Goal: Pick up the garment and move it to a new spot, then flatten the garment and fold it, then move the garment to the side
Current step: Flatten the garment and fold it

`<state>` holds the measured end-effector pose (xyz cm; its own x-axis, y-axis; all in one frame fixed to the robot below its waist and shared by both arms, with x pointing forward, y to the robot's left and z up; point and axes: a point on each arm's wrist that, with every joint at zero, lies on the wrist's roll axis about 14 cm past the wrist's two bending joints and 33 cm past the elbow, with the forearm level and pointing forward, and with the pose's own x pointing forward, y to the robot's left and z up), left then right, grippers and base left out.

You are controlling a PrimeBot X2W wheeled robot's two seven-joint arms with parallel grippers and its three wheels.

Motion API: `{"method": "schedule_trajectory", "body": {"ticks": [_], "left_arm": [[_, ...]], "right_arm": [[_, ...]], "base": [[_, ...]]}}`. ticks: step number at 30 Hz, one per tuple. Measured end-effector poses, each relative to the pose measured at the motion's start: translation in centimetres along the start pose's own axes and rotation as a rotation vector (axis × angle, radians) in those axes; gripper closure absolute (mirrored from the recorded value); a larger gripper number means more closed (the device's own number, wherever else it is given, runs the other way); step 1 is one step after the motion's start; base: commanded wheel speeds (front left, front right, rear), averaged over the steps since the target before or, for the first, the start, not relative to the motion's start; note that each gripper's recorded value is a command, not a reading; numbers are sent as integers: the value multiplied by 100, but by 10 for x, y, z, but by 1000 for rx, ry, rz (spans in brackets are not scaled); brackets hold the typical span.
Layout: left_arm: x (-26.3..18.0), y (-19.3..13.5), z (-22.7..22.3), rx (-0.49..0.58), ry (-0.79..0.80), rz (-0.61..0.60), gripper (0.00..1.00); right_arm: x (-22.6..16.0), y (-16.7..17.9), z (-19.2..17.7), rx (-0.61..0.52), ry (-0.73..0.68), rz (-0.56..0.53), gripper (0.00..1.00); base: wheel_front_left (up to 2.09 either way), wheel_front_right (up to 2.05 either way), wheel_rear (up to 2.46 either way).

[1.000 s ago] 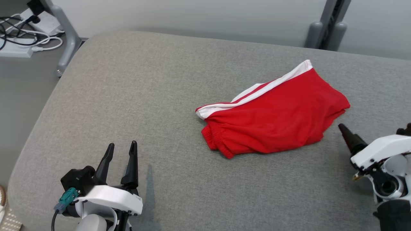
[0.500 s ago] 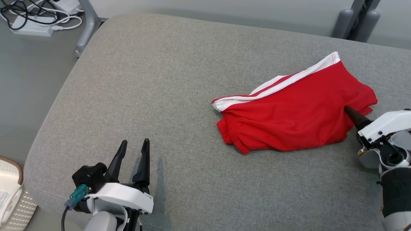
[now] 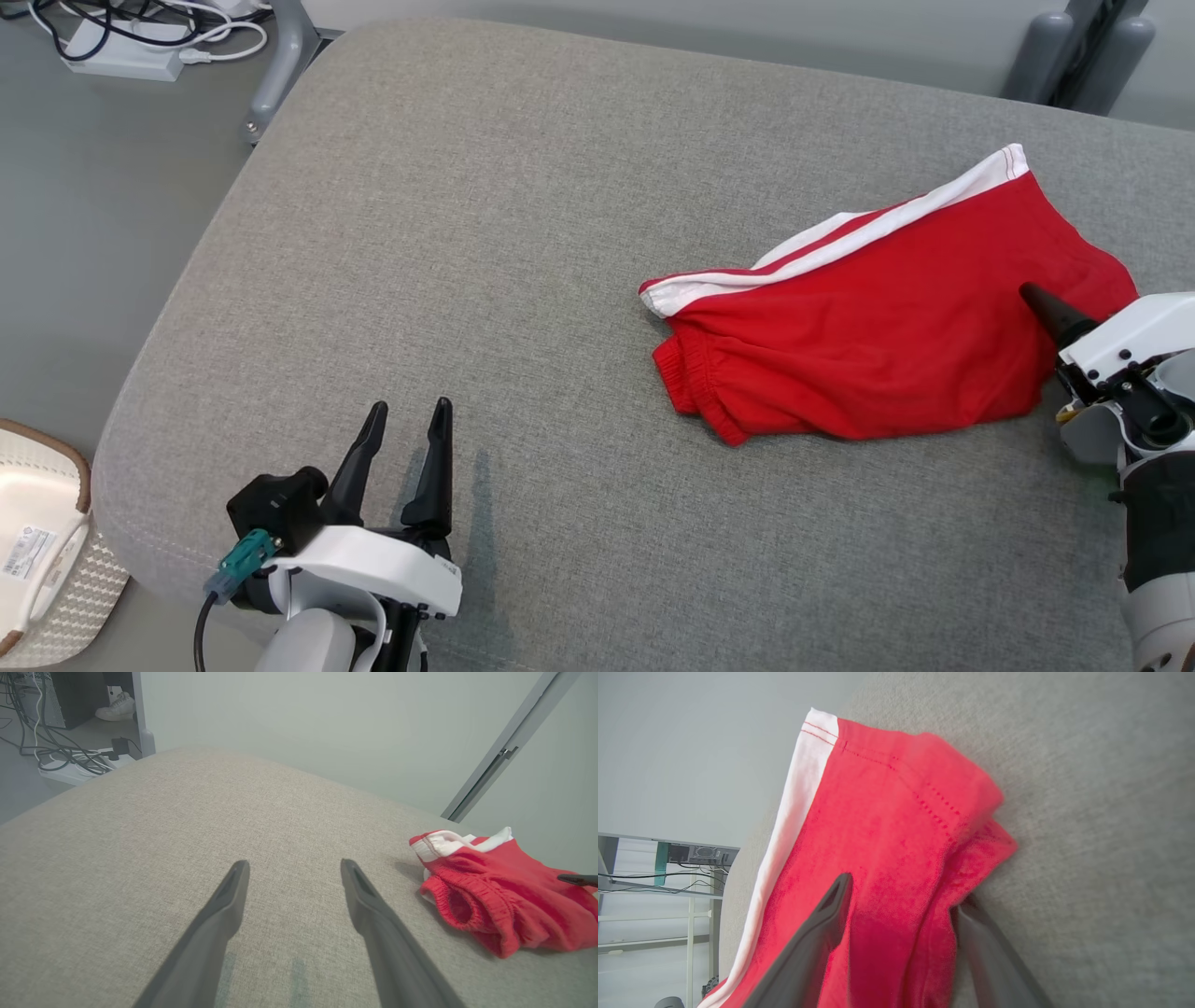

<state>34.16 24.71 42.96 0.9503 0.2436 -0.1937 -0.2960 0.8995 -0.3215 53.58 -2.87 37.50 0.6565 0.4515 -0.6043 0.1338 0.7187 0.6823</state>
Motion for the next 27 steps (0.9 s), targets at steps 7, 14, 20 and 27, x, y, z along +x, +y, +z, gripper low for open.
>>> {"method": "schedule_trajectory", "body": {"ticks": [7,14,20,27], "left_arm": [[0,0,0,-4,2,5,0],[0,1,-2,-9,7,14,0],[1,1,0,-12,2,14,0],[4,-4,3,-13,-9,-4,0]], "right_arm": [[6,2,0,-16,18,-13,0],[13,11,3,-45,24,-7,100],[10,15,1,-47,17,2,100],[-3,5,9,-7,-54,1,100]], "base": [[0,0,0],[0,0,0],[0,0,0],[0,0,0]]}}
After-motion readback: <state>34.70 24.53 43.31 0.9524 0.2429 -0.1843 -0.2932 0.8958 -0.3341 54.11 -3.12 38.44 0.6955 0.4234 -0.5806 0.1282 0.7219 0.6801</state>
